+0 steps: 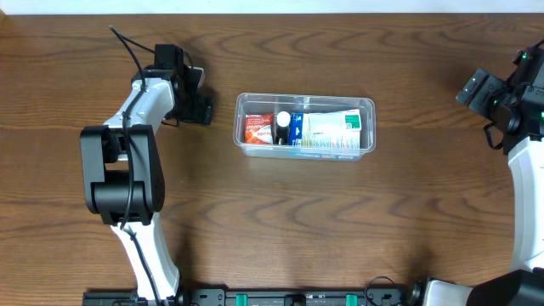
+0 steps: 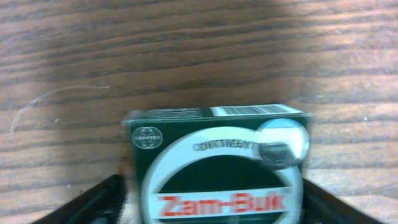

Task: Pack container
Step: 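Grasp the green Zam-Buk tin with the left gripper and lift, then carry the green tin into the container beside the red box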

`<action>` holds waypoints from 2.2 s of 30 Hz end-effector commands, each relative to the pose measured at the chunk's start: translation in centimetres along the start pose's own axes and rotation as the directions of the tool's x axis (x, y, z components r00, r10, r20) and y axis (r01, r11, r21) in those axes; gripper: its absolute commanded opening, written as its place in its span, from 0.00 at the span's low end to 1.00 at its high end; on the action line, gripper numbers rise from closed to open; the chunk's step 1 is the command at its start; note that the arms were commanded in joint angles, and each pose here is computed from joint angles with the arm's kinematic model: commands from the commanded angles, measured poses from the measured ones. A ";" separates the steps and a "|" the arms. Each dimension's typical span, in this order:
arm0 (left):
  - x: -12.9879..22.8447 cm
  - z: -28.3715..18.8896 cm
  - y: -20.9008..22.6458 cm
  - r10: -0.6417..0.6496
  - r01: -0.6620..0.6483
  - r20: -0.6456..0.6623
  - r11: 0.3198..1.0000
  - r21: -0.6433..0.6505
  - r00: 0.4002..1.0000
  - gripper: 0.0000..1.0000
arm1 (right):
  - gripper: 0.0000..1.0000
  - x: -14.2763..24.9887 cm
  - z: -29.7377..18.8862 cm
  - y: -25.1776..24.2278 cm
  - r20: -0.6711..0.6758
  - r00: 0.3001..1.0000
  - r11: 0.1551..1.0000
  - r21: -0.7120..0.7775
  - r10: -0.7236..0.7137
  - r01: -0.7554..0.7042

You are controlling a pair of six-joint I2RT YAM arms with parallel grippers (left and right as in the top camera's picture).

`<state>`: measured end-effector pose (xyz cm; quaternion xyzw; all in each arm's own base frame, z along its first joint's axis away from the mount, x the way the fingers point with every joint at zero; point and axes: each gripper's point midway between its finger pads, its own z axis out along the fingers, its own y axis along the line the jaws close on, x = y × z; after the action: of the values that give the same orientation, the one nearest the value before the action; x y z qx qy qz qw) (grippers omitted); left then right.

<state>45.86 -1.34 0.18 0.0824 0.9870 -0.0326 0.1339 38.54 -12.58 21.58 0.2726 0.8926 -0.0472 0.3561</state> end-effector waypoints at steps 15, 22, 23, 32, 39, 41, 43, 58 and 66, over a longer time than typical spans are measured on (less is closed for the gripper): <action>-2.4 -8.7 -0.5 -0.100 0.103 0.147 0.995 -0.010 0.984 0.59 | 0.99 -0.2 -0.1 -0.3 0.006 1.000 1.000 0.006 0.019 -0.019; -1.9 -16.0 -3.5 -0.185 0.173 0.215 0.982 0.073 0.959 0.59 | 0.99 -0.2 -0.1 -0.3 0.006 1.000 1.000 0.006 0.019 -0.019; -1.6 -16.7 -4.3 -0.178 0.163 0.214 0.983 0.087 0.961 0.59 | 0.99 -0.2 -0.1 -0.3 0.006 1.000 1.000 0.006 0.019 -0.019; 1.4 -17.3 -12.9 -0.100 0.084 0.103 0.986 0.147 0.990 0.60 | 0.99 -0.2 -0.1 -0.3 0.006 1.000 1.000 0.006 0.019 -0.019; 2.1 -15.7 -16.7 -0.077 0.067 0.067 0.988 0.139 0.995 0.60 | 0.99 -0.2 -0.1 -0.3 0.006 1.000 1.000 0.006 0.019 -0.019; 2.2 -14.9 -17.4 -0.077 0.069 0.052 0.988 0.142 0.996 0.60 | 0.99 -0.2 -0.1 -0.3 0.006 1.000 1.000 0.006 0.019 -0.019; 2.2 -13.9 -17.9 -0.083 0.077 0.035 0.987 0.141 0.996 0.60 | 0.99 -0.2 -0.1 -0.3 0.006 1.000 1.000 0.006 0.019 -0.019; 1.8 -9.9 -18.3 -0.094 0.093 0.001 0.989 0.111 0.996 0.60 | 0.99 -0.2 -0.1 -0.3 0.006 1.000 1.000 0.006 0.019 -0.019; 1.7 -9.9 -18.0 -0.094 0.093 0.007 0.991 0.094 0.996 0.61 | 0.99 -0.2 -0.1 -0.3 0.006 1.000 1.000 0.006 0.019 -0.019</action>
<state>38.29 -18.20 10.33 0.0461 0.9852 -0.0972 0.1332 38.54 -12.58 21.58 0.2726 0.8926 -0.0472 0.3561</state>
